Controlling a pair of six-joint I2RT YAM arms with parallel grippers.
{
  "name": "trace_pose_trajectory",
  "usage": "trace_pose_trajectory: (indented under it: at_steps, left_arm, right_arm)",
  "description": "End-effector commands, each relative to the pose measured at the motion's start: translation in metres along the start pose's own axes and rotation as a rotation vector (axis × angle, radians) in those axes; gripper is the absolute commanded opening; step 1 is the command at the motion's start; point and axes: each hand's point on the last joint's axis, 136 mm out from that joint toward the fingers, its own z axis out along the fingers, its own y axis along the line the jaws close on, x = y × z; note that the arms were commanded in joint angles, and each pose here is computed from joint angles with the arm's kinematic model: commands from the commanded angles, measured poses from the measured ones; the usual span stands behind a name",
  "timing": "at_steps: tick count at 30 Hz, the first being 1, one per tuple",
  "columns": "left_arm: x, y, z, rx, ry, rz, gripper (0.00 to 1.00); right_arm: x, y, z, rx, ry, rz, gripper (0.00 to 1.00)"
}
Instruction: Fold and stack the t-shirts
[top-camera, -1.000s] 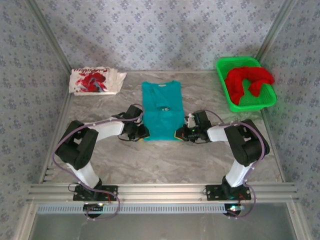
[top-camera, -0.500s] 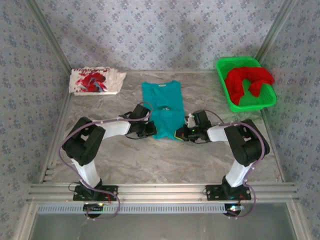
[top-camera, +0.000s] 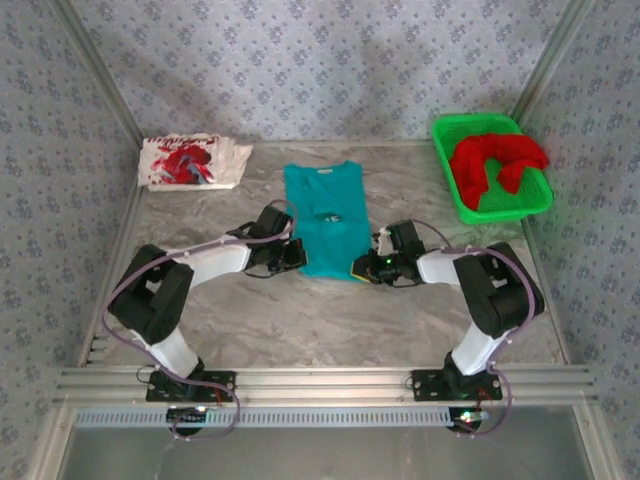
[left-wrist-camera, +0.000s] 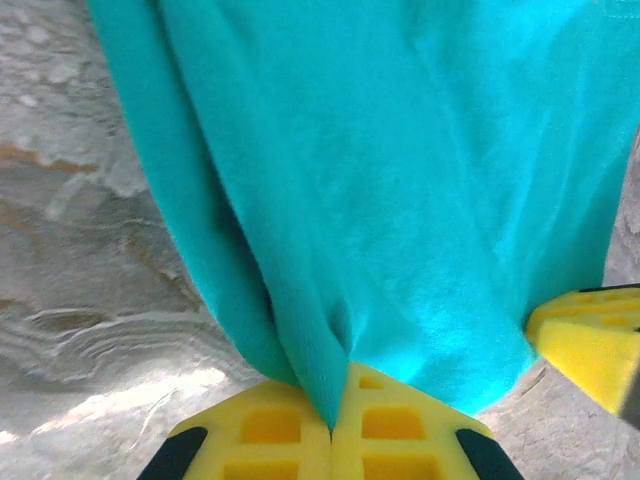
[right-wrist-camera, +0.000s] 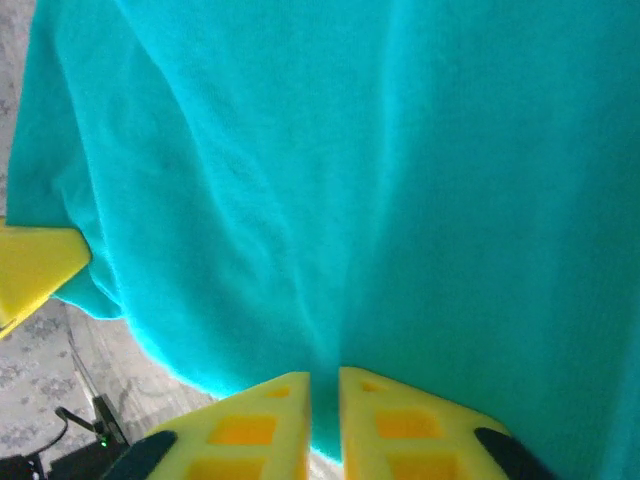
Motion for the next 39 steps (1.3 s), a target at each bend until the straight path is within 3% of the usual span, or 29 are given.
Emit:
trace_pose_trajectory:
  at_steps: [1,7,11,24,33,39]
  left_arm:
    - [0.008,0.016,-0.008,-0.041,0.011,0.001,0.00]
    - [0.011,0.018,-0.007,-0.023,0.011,-0.010,0.00]
    - [0.012,0.019,-0.002,-0.015,0.023,-0.013,0.00]
    - [0.016,0.021,0.001,0.007,0.025,-0.026,0.00]
    - [0.017,0.020,0.001,0.016,0.022,-0.025,0.00]
    - [0.018,0.022,0.000,0.014,0.019,-0.025,0.00]
  right_arm:
    - [-0.003,0.015,-0.022,0.022,-0.012,-0.023,0.27]
    - [0.002,0.000,-0.056,0.058,-0.059,0.089,0.43]
    - [0.009,-0.021,-0.056,0.084,-0.050,0.156,0.44]
    - [0.019,-0.019,-0.024,0.044,0.023,0.175,0.43]
    - [0.003,-0.016,-0.024,0.061,-0.039,0.166,0.40]
    - [-0.006,-0.012,-0.025,0.066,-0.064,0.155,0.32]
